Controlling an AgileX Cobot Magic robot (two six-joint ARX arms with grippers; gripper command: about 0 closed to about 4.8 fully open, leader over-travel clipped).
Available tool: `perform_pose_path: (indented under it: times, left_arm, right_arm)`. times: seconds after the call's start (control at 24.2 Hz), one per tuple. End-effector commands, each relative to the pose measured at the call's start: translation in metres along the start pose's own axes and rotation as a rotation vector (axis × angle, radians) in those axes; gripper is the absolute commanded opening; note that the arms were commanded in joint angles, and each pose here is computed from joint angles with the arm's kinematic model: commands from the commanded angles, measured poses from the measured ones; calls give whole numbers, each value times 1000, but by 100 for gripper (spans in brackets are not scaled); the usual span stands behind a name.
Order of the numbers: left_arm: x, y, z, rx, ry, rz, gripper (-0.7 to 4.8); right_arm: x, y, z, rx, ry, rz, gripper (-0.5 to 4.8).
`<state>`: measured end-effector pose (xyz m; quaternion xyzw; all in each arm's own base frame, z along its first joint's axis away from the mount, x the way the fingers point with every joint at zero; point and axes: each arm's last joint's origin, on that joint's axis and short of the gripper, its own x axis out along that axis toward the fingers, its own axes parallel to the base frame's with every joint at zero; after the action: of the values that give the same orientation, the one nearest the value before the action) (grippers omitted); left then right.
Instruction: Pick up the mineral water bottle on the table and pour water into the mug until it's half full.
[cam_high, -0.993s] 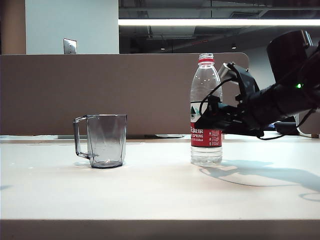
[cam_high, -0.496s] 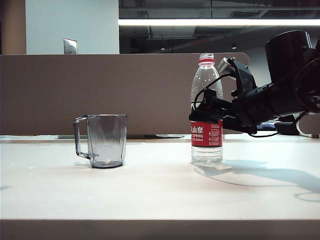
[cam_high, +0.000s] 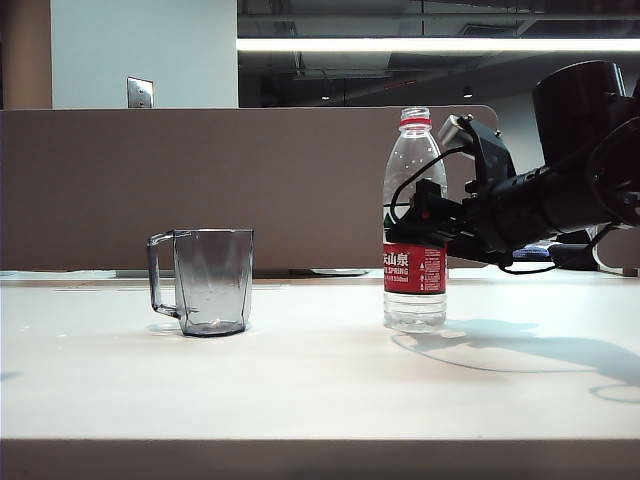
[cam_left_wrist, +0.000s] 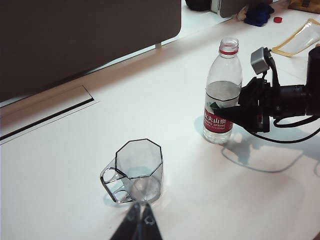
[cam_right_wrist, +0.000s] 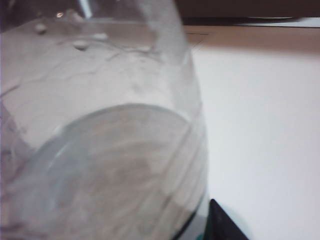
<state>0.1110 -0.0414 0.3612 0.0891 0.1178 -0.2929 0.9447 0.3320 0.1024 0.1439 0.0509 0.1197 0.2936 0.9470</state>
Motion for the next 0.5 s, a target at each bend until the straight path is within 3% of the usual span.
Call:
perform_pose_path:
  times: [0.04,0.5]
  left_arm:
    - [-1,0,2,7,-13,2,-5]
    - [-1,0,2,7,-13,2,-5]
  right_arm:
    - [0,1,4,-17,-20,-3,307]
    - [-5,3,17,-64,-46,-30,305]
